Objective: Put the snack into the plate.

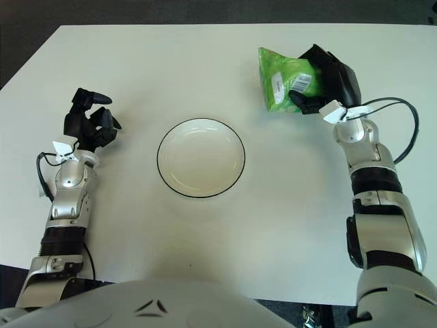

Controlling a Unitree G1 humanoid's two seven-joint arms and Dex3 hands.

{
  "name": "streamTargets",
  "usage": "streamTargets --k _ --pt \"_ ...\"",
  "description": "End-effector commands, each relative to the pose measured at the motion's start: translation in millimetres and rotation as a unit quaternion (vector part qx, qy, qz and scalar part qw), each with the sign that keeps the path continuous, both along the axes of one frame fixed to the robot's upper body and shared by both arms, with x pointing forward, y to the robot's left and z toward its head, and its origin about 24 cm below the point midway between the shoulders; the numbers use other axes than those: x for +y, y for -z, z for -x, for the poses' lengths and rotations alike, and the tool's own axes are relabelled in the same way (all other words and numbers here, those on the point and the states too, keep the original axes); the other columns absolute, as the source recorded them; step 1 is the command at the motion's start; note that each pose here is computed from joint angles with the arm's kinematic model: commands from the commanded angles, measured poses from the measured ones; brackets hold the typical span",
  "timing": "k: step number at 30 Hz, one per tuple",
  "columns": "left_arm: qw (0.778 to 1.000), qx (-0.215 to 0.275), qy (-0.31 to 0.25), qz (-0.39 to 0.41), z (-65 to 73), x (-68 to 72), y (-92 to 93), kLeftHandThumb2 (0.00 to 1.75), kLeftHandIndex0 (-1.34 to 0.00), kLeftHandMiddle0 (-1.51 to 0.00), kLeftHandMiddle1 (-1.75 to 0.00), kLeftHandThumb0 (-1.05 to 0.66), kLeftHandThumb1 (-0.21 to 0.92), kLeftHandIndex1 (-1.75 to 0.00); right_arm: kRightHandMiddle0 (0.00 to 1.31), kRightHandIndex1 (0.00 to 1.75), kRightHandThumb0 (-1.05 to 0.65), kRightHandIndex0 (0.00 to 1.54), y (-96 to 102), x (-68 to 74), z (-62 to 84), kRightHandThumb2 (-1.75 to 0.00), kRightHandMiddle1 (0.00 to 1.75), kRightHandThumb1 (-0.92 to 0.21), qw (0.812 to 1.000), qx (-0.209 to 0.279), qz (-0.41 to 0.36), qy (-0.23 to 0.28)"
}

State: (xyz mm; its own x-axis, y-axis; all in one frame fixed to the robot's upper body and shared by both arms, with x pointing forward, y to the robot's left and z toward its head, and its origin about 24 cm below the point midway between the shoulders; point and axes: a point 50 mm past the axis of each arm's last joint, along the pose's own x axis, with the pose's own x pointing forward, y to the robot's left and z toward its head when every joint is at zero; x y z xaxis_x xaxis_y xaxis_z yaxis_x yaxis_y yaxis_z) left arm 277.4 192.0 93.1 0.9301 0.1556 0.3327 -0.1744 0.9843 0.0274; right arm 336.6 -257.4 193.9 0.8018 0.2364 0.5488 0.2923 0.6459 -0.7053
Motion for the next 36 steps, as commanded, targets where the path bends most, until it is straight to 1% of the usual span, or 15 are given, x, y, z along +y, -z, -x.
streamTargets --k 1,4,9,12,13,14,15,16,19,24,28,31,36 --pt "0.996 0.088 -0.013 0.023 18.4 -3.9 46.9 0.86 -0.36 -0.83 -1.75 -0.39 0.66 -1.75 0.56 1.75 0.32 0.48 -17.0 12.8 2.3 -1.1 1.73 -0.48 0.999 -0.011 -0.023 -0.026" --pt "0.996 0.089 -0.013 0.023 18.3 -3.9 46.9 0.86 -0.36 -0.83 -1.75 -0.39 0.66 -1.75 0.58 1.75 0.38 0.46 -25.1 19.5 2.3 -1.07 1.74 -0.5 0.999 -0.017 -0.018 -0.045" --pt "0.996 0.089 -0.014 0.022 18.2 -4.1 46.9 0.86 -0.36 -0.83 -1.75 -0.39 0.66 -1.75 0.6 1.75 0.4 0.46 -45.0 38.0 3.5 -1.06 1.75 -0.51 0.995 -0.027 -0.001 -0.099" --pt "0.996 0.089 -0.014 0.022 18.6 -4.7 47.2 0.86 -0.36 -0.83 -1.75 -0.39 0.66 -1.75 0.6 1.75 0.4 0.46 -54.6 46.7 5.2 -1.05 1.75 -0.51 0.993 -0.027 0.005 -0.115" --pt "0.996 0.089 -0.014 0.022 18.6 -4.9 47.2 0.86 -0.36 -0.83 -1.75 -0.39 0.66 -1.75 0.62 1.75 0.34 0.53 -59.8 52.2 5.9 -0.98 1.75 -0.53 0.992 -0.03 0.013 -0.122" --pt "0.996 0.089 -0.014 0.022 18.7 -5.3 47.3 0.86 -0.36 -0.83 -1.75 -0.39 0.66 -1.75 0.63 1.75 0.23 0.65 -63.7 55.9 6.6 -0.79 1.75 -0.59 0.991 -0.031 0.018 -0.127" --pt "0.996 0.089 -0.014 0.022 18.8 -5.5 47.3 0.86 -0.36 -0.83 -1.75 -0.39 0.66 -1.75 0.65 1.75 0.17 0.72 -66.7 60.3 7.3 -0.65 1.75 -0.64 0.99 -0.037 0.028 -0.132" --pt "0.996 0.089 -0.014 0.022 18.8 -5.8 47.3 0.86 -0.36 -0.83 -1.75 -0.39 0.66 -1.75 0.65 1.75 0.12 0.77 -68.1 62.4 7.8 -0.56 1.75 -0.68 0.99 -0.04 0.033 -0.134" --pt "0.996 0.089 -0.014 0.021 19.0 -6.5 47.3 0.86 -0.36 -0.83 -1.75 -0.39 0.66 -1.75 0.66 1.75 0.07 0.83 -69.1 69.6 9.2 -0.45 1.75 -0.72 0.986 -0.053 0.047 -0.151" --pt "0.996 0.089 -0.014 0.02 19.2 -7.6 47.2 0.86 -0.36 -0.83 -1.75 -0.39 0.66 -1.75 0.67 1.75 0.05 0.86 -68.2 84.6 11.4 -0.37 1.75 -0.76 0.98 -0.063 0.056 -0.182" --pt "0.996 0.089 -0.015 0.019 19.3 -8.8 46.9 0.86 -0.36 -0.83 -1.75 -0.39 0.66 -1.75 0.67 1.75 0.03 0.87 -64.9 96.3 11.9 -0.34 1.75 -0.77 0.976 -0.063 0.061 -0.198" --pt "0.996 0.088 -0.015 0.018 19.3 -9.6 46.6 0.86 -0.36 -0.83 -1.75 -0.39 0.66 -1.75 0.68 1.75 0.03 0.87 -62.5 106.7 15.1 -0.32 1.75 -0.78 0.973 -0.069 0.07 -0.209" --pt "0.996 0.088 -0.016 0.018 19.8 -11.6 46.1 0.87 -0.36 -0.83 -1.75 -0.39 0.66 -1.75 0.68 1.75 0.01 0.87 -58.6 116.5 21.9 -0.31 1.75 -0.79 0.968 -0.086 0.1 -0.215"
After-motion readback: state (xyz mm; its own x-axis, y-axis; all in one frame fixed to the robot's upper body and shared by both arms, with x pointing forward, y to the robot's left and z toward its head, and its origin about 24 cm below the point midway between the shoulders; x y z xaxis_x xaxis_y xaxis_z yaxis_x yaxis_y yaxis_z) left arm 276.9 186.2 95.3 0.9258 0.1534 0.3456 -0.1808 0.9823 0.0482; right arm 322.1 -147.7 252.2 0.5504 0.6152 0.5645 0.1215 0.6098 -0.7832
